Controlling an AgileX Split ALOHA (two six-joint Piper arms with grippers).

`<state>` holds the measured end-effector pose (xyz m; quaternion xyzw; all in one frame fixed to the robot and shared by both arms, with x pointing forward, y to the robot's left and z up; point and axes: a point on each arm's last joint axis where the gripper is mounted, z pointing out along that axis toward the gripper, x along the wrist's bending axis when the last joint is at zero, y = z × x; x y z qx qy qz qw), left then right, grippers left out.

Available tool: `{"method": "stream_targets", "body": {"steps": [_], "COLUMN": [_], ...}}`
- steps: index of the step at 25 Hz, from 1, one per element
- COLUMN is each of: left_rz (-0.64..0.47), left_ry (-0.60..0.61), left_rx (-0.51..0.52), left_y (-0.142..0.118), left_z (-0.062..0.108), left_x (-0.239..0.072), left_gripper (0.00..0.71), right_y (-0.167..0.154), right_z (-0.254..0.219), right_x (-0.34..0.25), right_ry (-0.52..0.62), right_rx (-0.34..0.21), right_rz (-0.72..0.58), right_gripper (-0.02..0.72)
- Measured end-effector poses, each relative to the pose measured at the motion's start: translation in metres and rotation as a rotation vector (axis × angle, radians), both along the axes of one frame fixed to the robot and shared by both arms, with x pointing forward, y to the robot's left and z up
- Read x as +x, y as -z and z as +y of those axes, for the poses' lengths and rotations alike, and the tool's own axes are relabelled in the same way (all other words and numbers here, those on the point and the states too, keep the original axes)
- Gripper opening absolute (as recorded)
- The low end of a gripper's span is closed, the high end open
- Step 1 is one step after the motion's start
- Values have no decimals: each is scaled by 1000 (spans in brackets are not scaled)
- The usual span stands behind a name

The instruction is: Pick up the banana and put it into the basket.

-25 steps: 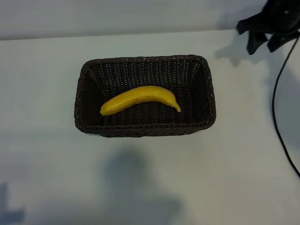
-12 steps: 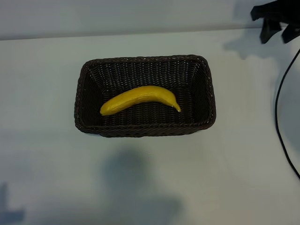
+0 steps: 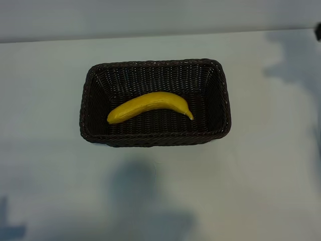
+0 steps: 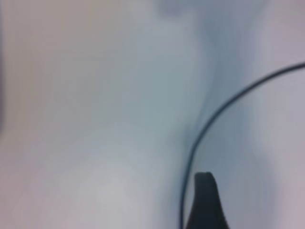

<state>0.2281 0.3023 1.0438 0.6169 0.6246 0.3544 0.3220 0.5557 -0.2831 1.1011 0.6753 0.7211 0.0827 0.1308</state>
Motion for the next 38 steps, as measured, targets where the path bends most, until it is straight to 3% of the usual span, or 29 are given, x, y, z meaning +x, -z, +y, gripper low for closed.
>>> {"method": "stream_targets", "body": {"steps": [4, 12, 17, 26, 38], "left_rz": [0, 0, 0, 0, 0], "left_ry": [-5, 0, -5, -5, -5], "left_rx": [8, 1, 9, 9, 9], "left_y": [0, 0, 0, 0, 0], "left_z": [1, 0, 1, 1, 1], "left_x": [0, 0, 0, 0, 0], "left_gripper": [529, 529, 529, 529, 529], "right_y": [-9, -15, 4, 69, 68], "right_z": [-7, -14, -16, -19, -22], "right_x": [-49, -154, -203, -248, -252], "right_ry": [21, 71, 63, 52, 86], "right_rx": [-27, -1, 26, 26, 21], "right_rz": [-25, -147, -241, -254, -301], "right_gripper": [505, 504, 504, 504, 504]}}
